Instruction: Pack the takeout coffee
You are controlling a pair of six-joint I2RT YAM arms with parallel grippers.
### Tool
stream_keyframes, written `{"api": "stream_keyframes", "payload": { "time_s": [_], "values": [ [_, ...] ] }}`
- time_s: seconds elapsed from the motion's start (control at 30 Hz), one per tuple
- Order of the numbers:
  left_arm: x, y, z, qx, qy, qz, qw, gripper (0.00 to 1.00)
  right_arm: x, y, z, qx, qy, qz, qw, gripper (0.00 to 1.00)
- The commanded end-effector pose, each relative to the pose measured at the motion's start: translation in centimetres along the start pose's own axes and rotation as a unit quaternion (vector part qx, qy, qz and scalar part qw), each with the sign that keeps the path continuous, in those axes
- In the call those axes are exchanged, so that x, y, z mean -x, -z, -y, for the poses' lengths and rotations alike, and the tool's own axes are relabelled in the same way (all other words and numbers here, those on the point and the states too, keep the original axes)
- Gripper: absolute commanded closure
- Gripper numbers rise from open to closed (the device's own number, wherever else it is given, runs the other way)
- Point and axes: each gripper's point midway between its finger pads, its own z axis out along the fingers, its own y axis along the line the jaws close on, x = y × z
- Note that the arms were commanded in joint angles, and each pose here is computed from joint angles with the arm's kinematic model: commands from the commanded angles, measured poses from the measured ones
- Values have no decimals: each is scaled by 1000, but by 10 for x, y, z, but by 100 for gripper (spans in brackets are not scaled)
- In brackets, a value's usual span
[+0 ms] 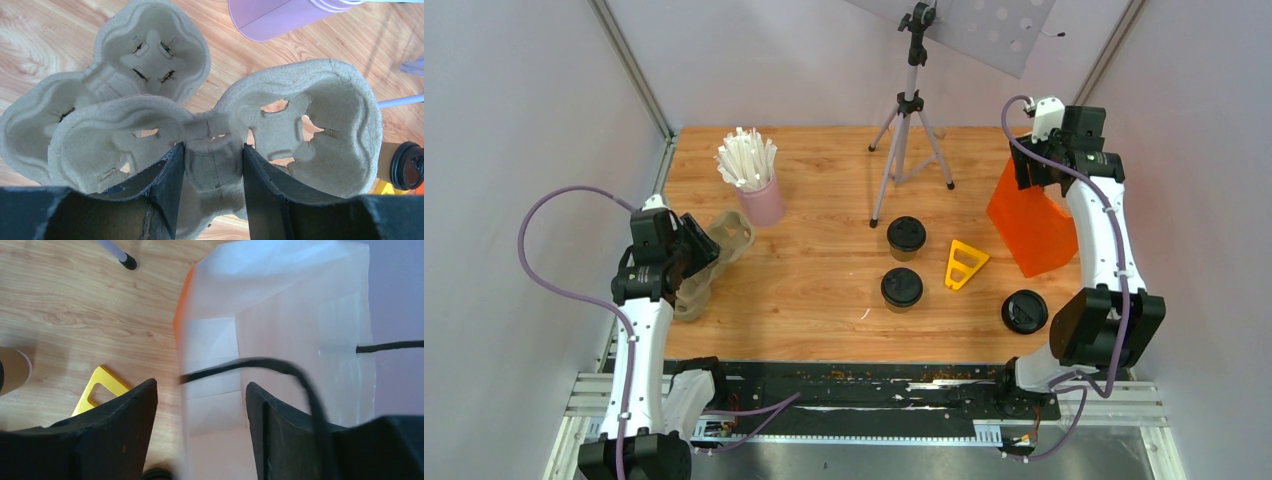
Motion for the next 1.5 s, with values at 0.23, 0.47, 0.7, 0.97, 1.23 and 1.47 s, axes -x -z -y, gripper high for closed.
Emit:
{"api": "stream_keyframes", "payload": {
  "time_s": [0.23,0.47,0.7,0.97,1.23,1.47],
  "values": [
    [26,17,17,-30,-28,38,998,48,19,45,43,-119,4,9,993,97],
    [40,27,31,-53,-39,49,997,48,50,118,63,-207,-3,43,977,100],
    [46,34,45,-83,-54,49,994,49,79,150,-12,-125,51,81,988,100],
    [52,46,55,-102,-72,53,991,50,128,209,-149,41,135,215,966,100],
    [82,57,58,-79,-107,78,988,49,137,248,-305,187,309,312,878,100],
    [84,58,55,-66,-102,80,989,49,115,246,-395,265,422,359,789,100]
  ]
}}
